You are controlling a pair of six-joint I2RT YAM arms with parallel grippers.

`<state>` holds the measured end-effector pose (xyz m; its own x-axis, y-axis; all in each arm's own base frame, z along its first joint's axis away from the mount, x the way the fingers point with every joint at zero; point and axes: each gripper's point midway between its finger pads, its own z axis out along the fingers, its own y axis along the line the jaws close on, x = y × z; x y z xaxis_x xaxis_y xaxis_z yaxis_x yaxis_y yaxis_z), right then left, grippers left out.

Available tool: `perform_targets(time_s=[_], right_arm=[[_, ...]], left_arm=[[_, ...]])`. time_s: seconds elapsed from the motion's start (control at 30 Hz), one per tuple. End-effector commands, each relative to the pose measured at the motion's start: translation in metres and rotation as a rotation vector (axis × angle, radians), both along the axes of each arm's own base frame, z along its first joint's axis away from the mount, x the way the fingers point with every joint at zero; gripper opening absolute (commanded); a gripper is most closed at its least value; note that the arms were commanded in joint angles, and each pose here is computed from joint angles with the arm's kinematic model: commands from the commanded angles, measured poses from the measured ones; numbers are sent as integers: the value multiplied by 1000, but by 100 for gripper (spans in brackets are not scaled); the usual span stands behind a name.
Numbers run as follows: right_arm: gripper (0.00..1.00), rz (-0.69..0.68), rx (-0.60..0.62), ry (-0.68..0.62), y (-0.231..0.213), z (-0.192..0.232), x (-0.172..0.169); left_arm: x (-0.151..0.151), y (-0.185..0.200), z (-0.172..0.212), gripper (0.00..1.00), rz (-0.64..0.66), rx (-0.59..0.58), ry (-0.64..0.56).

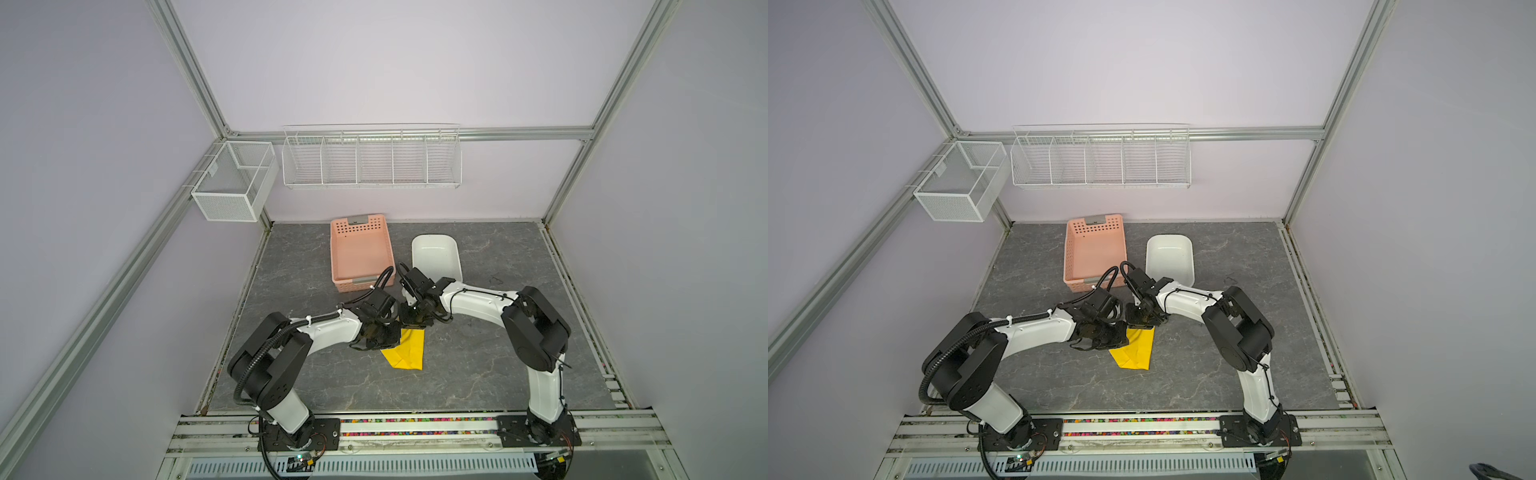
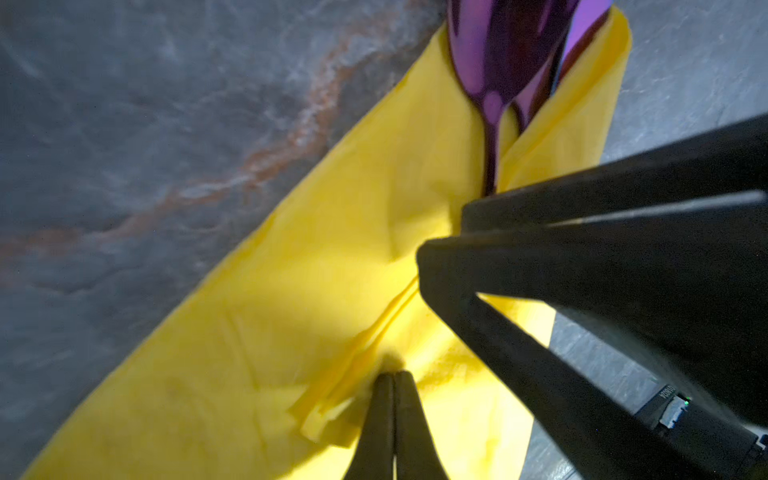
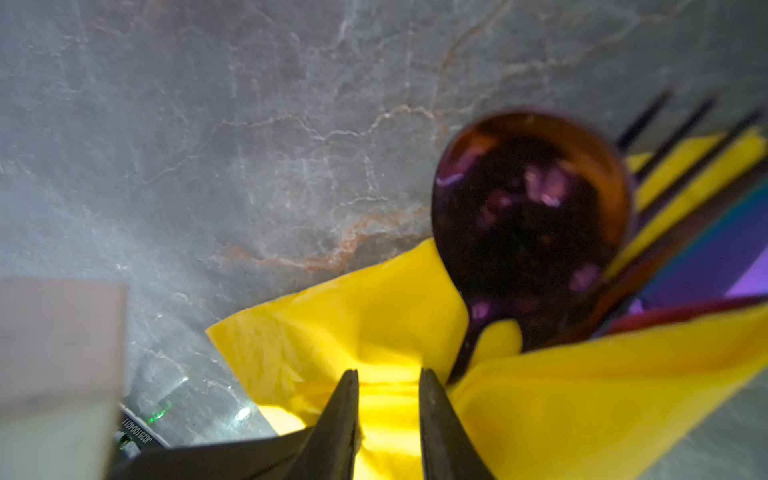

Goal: Place the utensils on the paper napkin and roll it up

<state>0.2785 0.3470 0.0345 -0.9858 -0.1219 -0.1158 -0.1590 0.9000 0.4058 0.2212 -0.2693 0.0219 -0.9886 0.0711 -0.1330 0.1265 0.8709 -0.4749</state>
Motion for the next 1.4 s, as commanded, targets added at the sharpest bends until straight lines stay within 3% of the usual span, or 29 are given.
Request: perform_targets(time_s=[0.0,0.67,1.03,1.37], right_arm=[[29,-11,14,-72,0,31,11],[32,17,-30,-16,10,-4,20],[34,3,-108,-49,-8,2,21],[35,3,-83,-65,-4,13,23]], left_arm=[[-10,12,-14,0,6,57,35],[-10,11,-14,0,1,58,39],[-10,11,-15,0,0,58,43],[-10,11,-14,0,1,58,41]])
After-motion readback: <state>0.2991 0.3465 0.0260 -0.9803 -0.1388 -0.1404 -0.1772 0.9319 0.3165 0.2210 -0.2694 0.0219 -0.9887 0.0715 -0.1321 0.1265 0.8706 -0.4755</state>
